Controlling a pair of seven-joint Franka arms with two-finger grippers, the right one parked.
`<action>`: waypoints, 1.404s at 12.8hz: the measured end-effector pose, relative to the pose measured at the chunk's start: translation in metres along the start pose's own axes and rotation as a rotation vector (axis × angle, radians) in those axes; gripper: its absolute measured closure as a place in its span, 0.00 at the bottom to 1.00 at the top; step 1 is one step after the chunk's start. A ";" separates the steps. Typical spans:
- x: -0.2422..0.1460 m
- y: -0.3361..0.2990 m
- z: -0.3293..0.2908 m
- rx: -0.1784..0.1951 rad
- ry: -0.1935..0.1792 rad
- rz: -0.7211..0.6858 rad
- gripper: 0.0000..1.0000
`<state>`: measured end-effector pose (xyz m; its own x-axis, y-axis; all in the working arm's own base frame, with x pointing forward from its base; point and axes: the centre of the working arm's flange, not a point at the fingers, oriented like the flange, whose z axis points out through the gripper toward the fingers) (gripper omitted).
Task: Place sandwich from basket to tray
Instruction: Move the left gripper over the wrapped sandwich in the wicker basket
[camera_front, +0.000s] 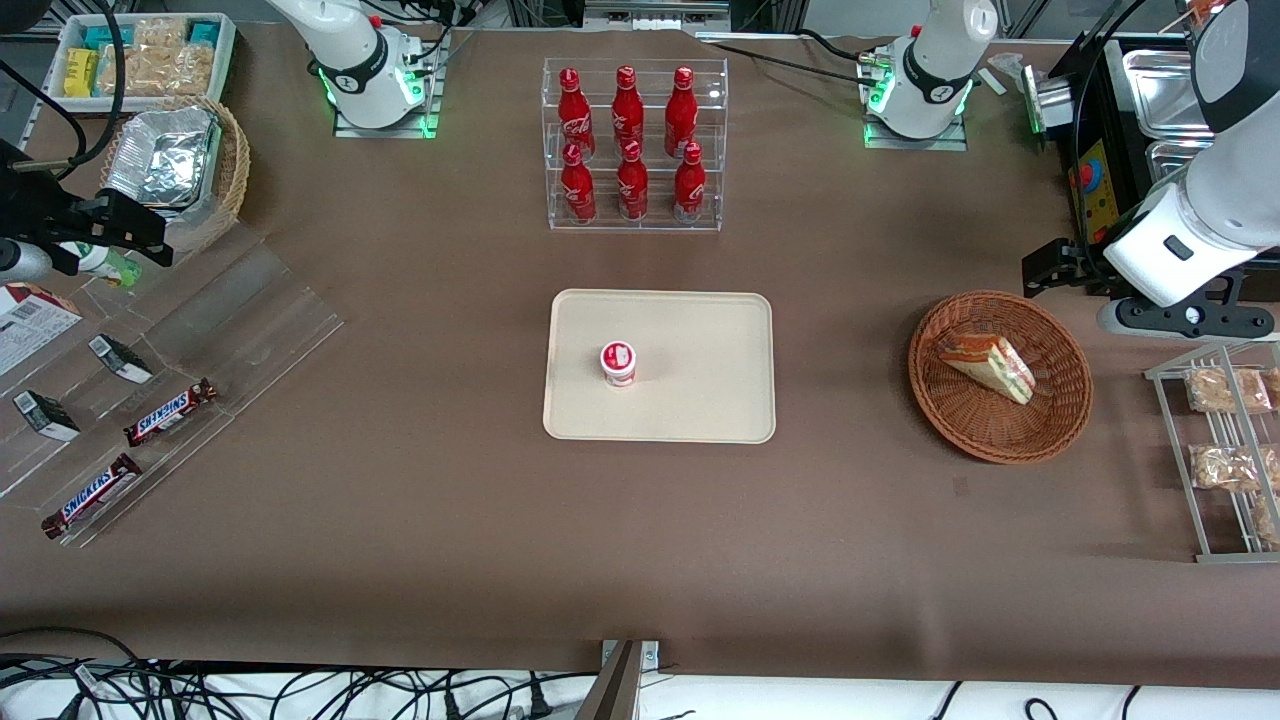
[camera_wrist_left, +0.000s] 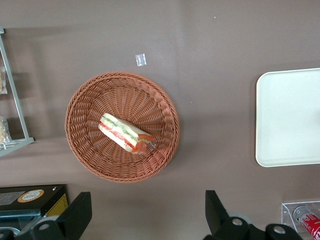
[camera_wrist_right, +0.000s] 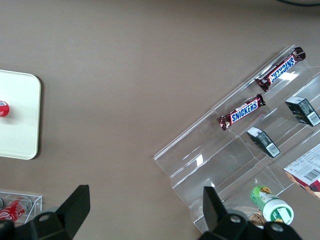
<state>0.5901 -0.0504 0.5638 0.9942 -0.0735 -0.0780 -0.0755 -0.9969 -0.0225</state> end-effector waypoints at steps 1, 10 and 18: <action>0.000 0.000 -0.001 0.000 0.004 0.000 0.00; 0.013 -0.065 0.036 -0.010 -0.052 -0.107 0.00; 0.023 -0.083 0.134 -0.015 -0.026 -0.459 0.00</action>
<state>0.6088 0.0348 0.4303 0.9222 0.3764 -0.0885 0.3737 -0.9264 -0.0462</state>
